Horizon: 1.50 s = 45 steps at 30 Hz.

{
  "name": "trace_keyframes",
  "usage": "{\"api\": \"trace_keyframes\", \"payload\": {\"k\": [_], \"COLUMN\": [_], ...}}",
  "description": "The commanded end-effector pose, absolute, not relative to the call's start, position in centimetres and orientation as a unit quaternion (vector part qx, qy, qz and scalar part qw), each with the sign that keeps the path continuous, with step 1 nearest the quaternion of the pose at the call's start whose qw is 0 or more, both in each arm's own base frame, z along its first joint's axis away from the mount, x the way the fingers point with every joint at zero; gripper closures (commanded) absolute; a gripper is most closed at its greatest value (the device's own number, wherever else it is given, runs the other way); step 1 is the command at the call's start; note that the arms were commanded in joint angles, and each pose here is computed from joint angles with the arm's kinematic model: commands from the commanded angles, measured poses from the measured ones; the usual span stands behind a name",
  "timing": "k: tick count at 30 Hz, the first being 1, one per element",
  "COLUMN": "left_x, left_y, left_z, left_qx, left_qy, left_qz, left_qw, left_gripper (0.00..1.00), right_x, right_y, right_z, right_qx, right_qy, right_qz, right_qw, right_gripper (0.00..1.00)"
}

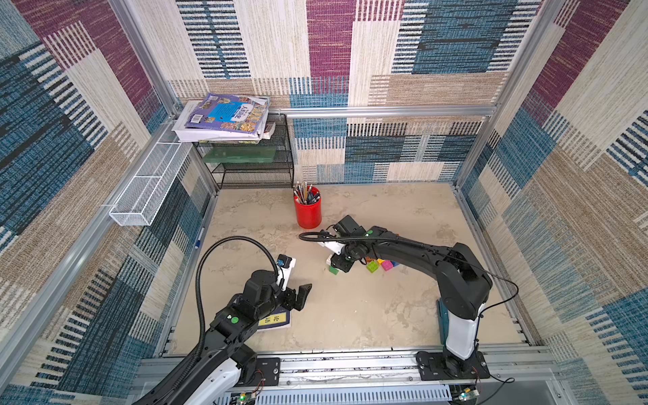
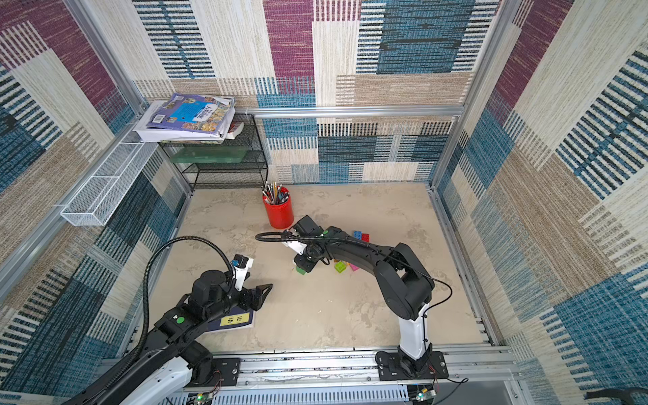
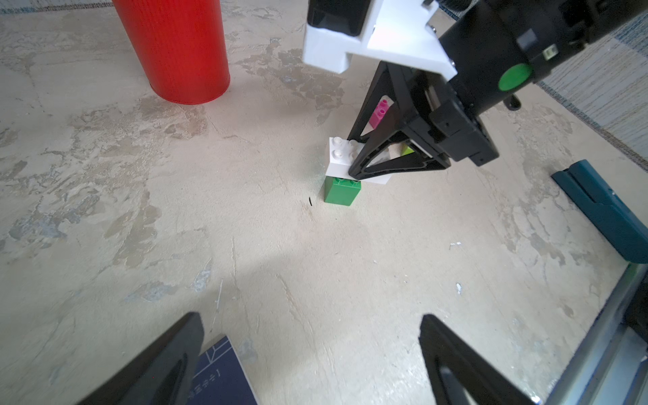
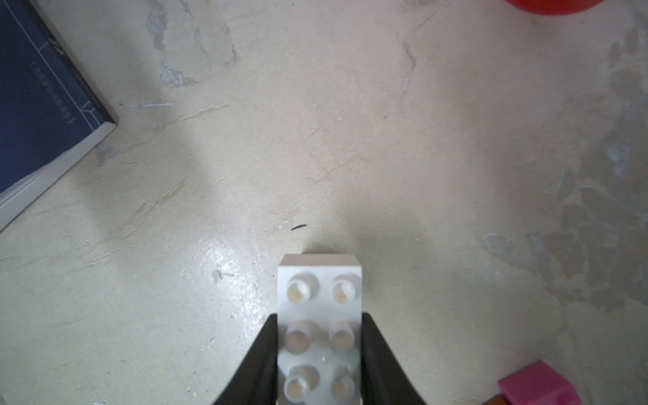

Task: Assemble the letter f with lego
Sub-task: Assemble the lego brick with the lego brick.

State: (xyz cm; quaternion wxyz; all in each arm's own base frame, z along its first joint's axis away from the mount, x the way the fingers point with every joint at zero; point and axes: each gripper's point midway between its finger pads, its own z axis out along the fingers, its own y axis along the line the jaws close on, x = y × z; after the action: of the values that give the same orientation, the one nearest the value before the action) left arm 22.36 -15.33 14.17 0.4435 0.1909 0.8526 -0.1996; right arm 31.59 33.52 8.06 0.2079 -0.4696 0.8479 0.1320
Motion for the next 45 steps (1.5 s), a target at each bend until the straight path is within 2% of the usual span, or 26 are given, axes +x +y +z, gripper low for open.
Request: {"api": "trace_keyframes", "payload": {"k": [1,45], "left_x": [22.7,22.7], "left_y": [-15.3,-15.4], "left_z": [14.6,14.6], "left_qx": [0.183,0.185], "left_qy": [0.849,0.848], "left_qz": [-0.201,-0.203], "left_qw": [0.454,0.453], "left_gripper": [0.01,0.01], "right_x": [32.1,32.4], "right_y": [34.2,33.7], "right_z": [8.8,7.0], "right_qx": [-0.462,-0.453], "right_qy": [0.845,0.856], "right_qz": [0.142,0.130], "right_qw": [0.228,0.214], "right_gripper": [0.73,0.73]}}
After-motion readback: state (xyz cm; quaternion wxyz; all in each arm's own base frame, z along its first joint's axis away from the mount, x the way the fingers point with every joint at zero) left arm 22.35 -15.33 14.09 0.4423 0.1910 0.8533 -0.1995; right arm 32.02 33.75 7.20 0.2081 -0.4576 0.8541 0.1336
